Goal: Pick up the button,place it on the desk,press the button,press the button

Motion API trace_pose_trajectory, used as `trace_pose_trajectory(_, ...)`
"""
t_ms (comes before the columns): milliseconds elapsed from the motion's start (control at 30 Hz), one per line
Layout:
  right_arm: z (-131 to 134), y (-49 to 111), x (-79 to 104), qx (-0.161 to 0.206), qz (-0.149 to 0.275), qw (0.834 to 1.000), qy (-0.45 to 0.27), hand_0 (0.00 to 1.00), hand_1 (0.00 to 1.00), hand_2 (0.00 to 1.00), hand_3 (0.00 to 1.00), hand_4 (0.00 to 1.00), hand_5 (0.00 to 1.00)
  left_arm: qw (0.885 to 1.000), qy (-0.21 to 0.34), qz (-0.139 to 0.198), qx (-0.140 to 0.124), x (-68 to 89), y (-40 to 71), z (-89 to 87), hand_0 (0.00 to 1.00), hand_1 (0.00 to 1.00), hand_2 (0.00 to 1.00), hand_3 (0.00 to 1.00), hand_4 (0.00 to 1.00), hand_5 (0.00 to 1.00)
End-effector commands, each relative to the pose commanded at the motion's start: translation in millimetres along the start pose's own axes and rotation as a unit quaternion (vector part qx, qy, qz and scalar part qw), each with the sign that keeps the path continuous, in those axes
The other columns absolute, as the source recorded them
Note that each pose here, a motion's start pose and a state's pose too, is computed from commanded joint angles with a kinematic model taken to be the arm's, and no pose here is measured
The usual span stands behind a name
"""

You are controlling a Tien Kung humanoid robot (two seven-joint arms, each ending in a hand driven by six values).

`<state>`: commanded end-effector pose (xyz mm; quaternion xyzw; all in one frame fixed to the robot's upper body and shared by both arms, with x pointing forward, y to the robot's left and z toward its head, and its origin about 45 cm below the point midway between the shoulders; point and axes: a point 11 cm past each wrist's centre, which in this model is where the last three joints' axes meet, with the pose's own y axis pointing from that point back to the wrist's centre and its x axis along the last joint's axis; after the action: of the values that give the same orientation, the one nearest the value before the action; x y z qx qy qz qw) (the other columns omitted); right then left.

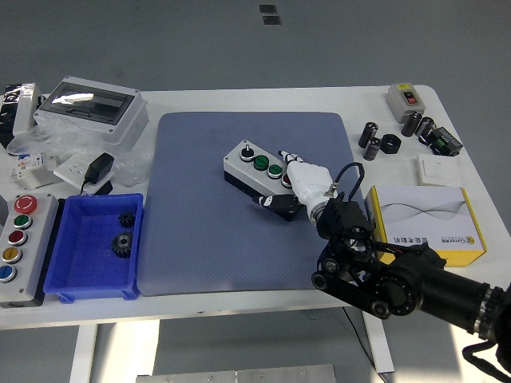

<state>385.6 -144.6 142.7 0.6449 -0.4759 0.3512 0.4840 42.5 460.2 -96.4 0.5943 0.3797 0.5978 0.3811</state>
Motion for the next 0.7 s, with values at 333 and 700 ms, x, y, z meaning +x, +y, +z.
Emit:
trace_pose_trajectory(333,-1.3,0.3,7.5,0.012,0.027,1.000,0.008,0.060,0.322,0.492,0.998,0.237,0.103,1.000,0.001,-0.001,-0.005,0.3,0.0,0.8,0.626,0.601,0.537,0.587,0.654,0.111)
trace_pose_trajectory(700,-0.2,4.8,7.1,0.040,0.030,0.999,-0.008,0.023,0.249,0.318,0.792,0.136,0.002,1.000,0.003,-0.002,-0.003,-0.8,-0.3,-1.5,0.624,0.601,0.539,0.588,0.649,0.106)
